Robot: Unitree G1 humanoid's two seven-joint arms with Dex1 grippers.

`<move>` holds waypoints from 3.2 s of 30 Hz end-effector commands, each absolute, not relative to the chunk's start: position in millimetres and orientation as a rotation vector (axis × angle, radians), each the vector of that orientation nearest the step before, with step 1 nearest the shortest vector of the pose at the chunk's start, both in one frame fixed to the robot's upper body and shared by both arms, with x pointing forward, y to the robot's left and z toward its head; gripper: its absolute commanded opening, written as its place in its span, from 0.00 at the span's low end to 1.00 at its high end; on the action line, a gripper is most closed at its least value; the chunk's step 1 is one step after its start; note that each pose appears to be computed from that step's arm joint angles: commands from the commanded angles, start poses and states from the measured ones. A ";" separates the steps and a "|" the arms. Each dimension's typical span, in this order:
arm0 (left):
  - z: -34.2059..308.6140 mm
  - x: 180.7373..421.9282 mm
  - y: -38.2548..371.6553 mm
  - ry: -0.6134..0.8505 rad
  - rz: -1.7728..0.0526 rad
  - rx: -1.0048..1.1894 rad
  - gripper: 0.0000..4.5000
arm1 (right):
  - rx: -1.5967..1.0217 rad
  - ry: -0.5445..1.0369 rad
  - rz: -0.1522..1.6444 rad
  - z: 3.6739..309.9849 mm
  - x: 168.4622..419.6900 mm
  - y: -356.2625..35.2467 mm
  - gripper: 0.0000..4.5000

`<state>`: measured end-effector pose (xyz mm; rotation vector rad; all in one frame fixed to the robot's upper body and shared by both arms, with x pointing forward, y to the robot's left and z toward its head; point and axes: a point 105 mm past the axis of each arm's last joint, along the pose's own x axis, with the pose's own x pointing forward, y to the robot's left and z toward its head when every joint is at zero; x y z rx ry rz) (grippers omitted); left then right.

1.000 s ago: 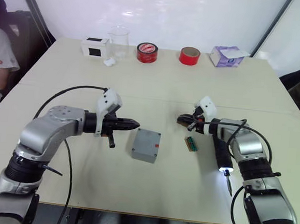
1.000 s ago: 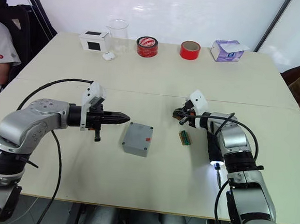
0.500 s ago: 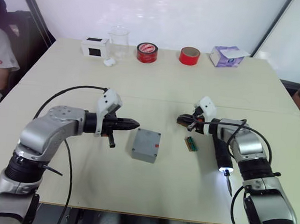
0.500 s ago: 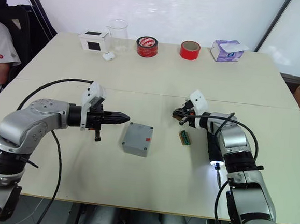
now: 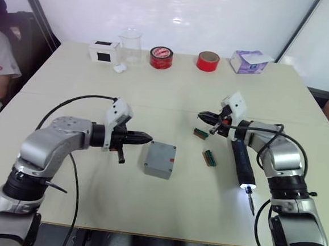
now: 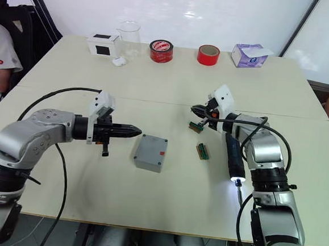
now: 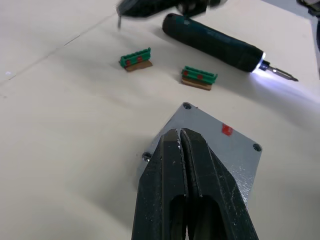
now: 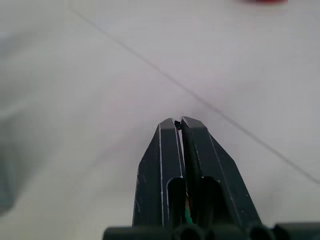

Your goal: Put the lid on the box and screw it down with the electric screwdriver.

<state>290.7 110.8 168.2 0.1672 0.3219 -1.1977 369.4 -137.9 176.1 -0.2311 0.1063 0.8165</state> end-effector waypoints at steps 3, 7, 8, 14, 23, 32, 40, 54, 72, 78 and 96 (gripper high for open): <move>173.3 268.3 119.1 0.355 -1.285 0.212 0.00 | -0.274 0.043 0.989 186.7 315.9 -109.9 0.02; 172.2 266.9 122.8 0.368 -1.291 0.221 0.00 | -0.284 0.048 1.039 178.4 294.8 -95.2 0.02; 171.8 267.4 123.0 0.369 -1.291 0.222 0.00 | -0.282 0.047 1.046 176.3 291.9 -91.6 0.02; 170.3 272.9 121.2 0.352 -1.276 0.226 0.00 | -0.278 0.063 1.067 165.8 285.7 -81.1 0.02; 171.4 274.2 117.6 0.332 -1.262 0.218 0.00 | -0.297 0.096 1.057 155.2 289.2 -80.3 0.02; 172.3 275.6 118.0 0.325 -1.256 0.214 0.00 | -0.324 0.125 1.049 147.0 292.9 -83.6 0.02; 172.6 275.9 116.1 0.322 -1.259 0.214 0.00 | -0.329 0.133 1.038 143.8 295.0 -85.9 0.02; 172.1 276.3 116.0 0.324 -1.257 0.214 0.00 | -0.335 0.154 1.058 139.3 294.5 -81.5 0.25; 191.0 257.2 83.1 0.229 -1.456 0.287 0.00 | -0.115 0.532 0.703 199.6 300.0 -183.6 0.99; 190.1 245.9 68.0 0.198 -1.530 0.363 0.00 | -0.077 0.886 0.506 172.8 281.2 -239.1 0.99; 179.4 229.4 73.1 0.228 -1.502 0.352 0.00 | 0.049 1.208 0.445 126.7 282.2 -243.3 0.99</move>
